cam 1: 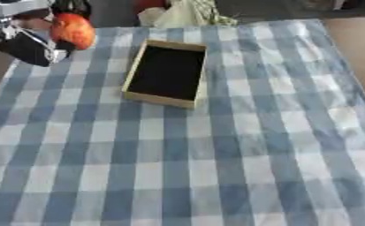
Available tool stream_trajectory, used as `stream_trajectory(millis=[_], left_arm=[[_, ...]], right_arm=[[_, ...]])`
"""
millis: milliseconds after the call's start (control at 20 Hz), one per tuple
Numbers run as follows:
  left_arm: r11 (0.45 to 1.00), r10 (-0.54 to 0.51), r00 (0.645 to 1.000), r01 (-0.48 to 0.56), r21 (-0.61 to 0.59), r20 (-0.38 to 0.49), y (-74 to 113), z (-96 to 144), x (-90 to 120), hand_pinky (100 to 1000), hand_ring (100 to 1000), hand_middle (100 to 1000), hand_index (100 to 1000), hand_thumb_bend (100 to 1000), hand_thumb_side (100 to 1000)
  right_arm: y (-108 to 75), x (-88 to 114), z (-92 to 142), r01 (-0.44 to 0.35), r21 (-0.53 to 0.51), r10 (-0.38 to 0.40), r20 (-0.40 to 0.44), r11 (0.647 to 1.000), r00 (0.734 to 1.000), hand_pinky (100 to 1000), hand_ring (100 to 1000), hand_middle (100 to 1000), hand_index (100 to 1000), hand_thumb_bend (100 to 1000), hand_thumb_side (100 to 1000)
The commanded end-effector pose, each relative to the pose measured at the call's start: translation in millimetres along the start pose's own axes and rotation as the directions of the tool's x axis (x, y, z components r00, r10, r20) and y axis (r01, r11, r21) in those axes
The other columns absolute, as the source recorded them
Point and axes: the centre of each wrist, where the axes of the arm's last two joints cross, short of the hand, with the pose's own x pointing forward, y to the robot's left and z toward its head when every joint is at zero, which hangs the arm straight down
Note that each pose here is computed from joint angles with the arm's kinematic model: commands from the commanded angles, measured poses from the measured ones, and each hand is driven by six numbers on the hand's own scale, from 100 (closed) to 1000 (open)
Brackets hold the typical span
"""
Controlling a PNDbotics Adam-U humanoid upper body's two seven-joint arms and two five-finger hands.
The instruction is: Pick up objects on the table and place them in the box.
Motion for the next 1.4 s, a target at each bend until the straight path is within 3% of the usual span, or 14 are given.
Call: stream_trajectory(millis=[50,750,1400], left_arm=[[1.0,-0.001,1.0,0.001,0.031,-0.012,10.6,-13,-2,718,772,758,786,118,100],[0.997,0.0,1.0,0.0,0.077,-0.003,11.7,-79,18,713,766,753,785,130,100],[0.999,-0.017,1.0,0.017,0.037,-0.002,-16.4,-119,36,718,775,758,786,189,100]], right_arm=[[-5.6,5,-7,0.005,-0.016,-0.004,0.025,1.0,1.0,720,713,738,803,187,944],[-4.4,13,-13,0.043,-0.036,-0.041,0.046,0.998,0.998,719,712,737,801,183,948],[-3.1,18,-16,0.072,-0.048,-0.069,0.056,0.996,0.996,717,710,736,798,180,951]])
